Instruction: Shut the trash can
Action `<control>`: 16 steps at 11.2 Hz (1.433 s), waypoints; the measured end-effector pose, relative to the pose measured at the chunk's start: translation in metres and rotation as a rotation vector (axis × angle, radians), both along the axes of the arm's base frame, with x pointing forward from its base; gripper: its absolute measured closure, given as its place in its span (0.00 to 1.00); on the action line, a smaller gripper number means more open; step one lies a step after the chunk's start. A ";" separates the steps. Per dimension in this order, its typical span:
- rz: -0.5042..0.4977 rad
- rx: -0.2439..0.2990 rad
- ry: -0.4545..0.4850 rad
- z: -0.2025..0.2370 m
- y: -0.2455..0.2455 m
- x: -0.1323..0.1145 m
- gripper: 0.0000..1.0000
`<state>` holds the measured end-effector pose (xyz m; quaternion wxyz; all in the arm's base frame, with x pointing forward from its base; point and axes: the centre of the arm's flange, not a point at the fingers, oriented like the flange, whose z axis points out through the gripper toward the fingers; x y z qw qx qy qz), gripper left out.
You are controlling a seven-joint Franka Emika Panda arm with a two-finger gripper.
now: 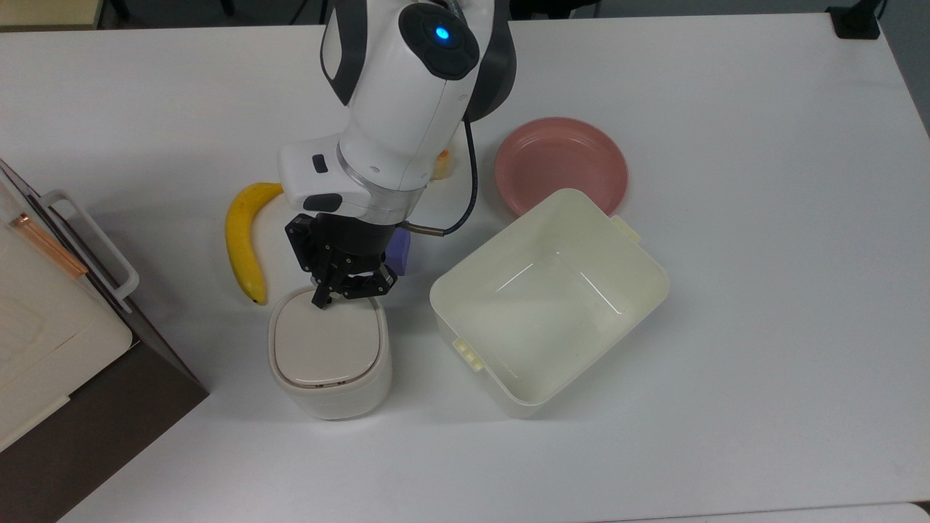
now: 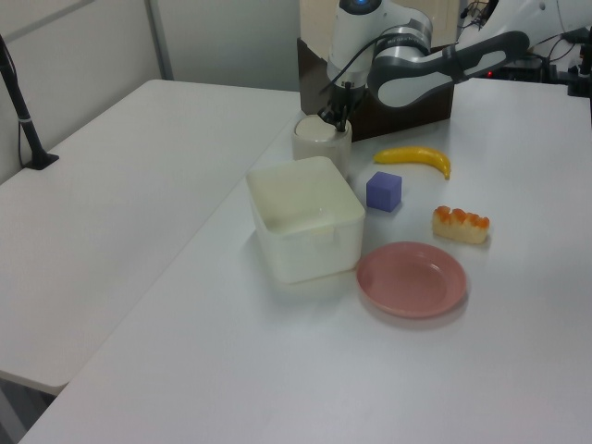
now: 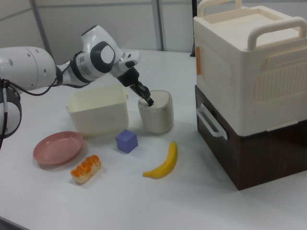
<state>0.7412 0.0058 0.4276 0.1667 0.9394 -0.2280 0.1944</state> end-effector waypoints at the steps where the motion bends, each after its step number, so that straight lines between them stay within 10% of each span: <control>1: 0.001 -0.003 0.000 0.000 0.000 0.000 0.99; 11: -0.092 0.082 -0.165 0.090 -0.041 -0.003 0.99; 16: 0.078 0.247 -0.056 0.149 -0.093 -0.058 0.99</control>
